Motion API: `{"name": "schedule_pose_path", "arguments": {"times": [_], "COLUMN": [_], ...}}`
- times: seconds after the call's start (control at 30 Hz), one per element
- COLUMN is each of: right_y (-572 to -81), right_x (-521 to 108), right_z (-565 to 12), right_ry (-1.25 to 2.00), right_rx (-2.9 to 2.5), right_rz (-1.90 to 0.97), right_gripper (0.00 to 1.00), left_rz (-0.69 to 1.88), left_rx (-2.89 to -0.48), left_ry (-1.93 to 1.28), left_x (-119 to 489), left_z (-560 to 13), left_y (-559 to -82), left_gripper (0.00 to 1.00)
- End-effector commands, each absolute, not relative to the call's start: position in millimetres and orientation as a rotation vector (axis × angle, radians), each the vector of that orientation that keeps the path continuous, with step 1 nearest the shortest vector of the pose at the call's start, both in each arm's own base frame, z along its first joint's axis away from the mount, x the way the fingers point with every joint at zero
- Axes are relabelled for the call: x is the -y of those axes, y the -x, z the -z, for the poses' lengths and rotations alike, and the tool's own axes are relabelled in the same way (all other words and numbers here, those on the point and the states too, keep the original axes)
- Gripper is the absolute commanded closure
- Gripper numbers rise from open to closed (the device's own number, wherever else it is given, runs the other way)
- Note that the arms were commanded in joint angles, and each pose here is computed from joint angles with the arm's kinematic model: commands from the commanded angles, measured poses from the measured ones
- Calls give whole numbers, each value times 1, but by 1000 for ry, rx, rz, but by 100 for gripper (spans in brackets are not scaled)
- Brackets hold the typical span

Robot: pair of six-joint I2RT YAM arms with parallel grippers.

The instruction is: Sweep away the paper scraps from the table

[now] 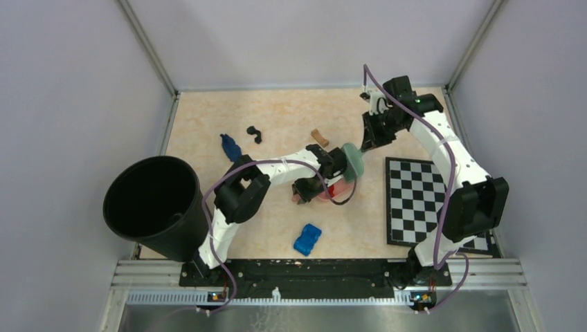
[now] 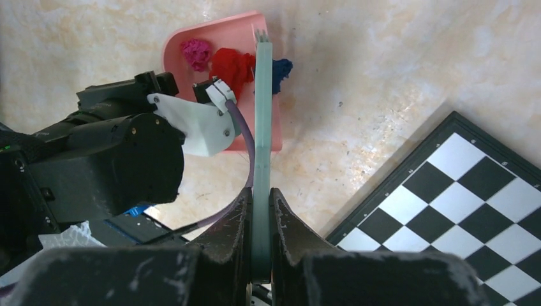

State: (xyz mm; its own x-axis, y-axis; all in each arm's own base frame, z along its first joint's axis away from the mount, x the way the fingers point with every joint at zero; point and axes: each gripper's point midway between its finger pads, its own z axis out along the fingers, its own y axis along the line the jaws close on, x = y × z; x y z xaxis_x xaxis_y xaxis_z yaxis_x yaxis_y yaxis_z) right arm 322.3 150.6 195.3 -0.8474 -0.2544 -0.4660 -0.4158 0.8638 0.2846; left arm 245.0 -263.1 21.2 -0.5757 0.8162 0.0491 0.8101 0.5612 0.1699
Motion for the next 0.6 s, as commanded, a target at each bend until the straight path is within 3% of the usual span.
{"name": "schedule_pose_path", "arguments": {"times": [0.0,0.57], "right_y": [-319,-345], "right_x": [-140,-81], "right_z": [-247,-306], "right_ry": [520,396], "right_rx": [-2501,-2328], "right_rz": [-485,-268], "right_gripper": [100,100], "left_rz": [-179,-90], "left_rx": [-2622,-2564], "left_ry": [-1246,-1105], "left_x": [285,292], "left_z": [-28,-49], "left_y": [-273,-284], "left_gripper": [100,100]}}
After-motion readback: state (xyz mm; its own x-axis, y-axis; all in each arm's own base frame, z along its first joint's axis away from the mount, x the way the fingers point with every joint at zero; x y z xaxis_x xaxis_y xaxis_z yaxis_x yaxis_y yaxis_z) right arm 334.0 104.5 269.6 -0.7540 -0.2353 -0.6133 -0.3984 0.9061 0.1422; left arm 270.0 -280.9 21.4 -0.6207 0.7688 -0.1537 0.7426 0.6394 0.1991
